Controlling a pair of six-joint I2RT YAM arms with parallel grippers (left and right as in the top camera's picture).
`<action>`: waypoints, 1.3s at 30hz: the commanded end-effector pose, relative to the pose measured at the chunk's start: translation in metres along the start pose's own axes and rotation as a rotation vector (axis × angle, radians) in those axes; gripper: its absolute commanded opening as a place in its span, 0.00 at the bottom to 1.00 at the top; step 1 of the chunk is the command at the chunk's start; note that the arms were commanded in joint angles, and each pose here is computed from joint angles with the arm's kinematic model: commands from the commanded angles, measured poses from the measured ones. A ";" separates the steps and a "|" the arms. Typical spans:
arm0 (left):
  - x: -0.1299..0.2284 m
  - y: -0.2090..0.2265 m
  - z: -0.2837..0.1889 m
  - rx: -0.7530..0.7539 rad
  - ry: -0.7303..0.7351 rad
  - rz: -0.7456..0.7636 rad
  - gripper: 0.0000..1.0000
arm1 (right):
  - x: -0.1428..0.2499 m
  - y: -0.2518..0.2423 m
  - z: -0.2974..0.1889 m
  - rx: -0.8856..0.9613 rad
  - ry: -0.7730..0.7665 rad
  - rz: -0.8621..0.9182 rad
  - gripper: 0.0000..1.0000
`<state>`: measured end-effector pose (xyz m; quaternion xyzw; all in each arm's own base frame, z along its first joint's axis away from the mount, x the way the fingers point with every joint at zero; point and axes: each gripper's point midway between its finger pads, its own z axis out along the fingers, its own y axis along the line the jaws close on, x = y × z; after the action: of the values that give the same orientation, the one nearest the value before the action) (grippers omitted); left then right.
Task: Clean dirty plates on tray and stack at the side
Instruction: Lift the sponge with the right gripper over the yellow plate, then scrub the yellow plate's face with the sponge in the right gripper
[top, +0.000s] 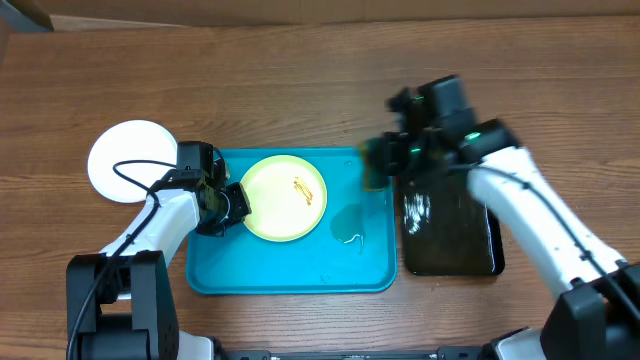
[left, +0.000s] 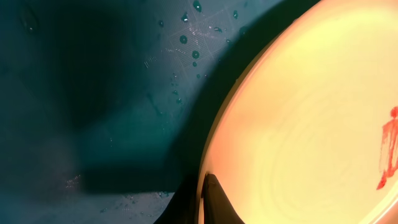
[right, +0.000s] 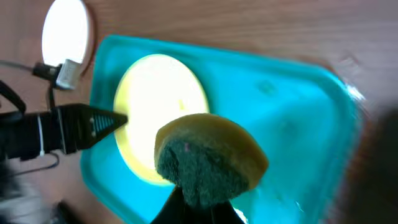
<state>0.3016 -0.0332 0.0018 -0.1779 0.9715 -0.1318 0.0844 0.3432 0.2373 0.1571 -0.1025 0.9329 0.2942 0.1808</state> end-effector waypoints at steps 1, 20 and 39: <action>0.020 0.009 0.013 -0.018 0.073 0.043 0.04 | -0.003 0.028 0.031 0.143 -0.077 -0.125 0.04; 0.022 0.004 0.013 0.018 0.082 0.190 0.04 | 0.027 0.034 0.127 0.269 -0.039 -0.382 0.06; 0.023 0.004 0.013 0.017 0.085 0.189 0.04 | 0.059 0.025 0.133 0.277 0.078 -0.325 0.65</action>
<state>0.2993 -0.0427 0.0023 -0.0929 0.9801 -0.1518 0.0884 0.3207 0.3235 0.0470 -0.2419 0.9410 0.1182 0.2050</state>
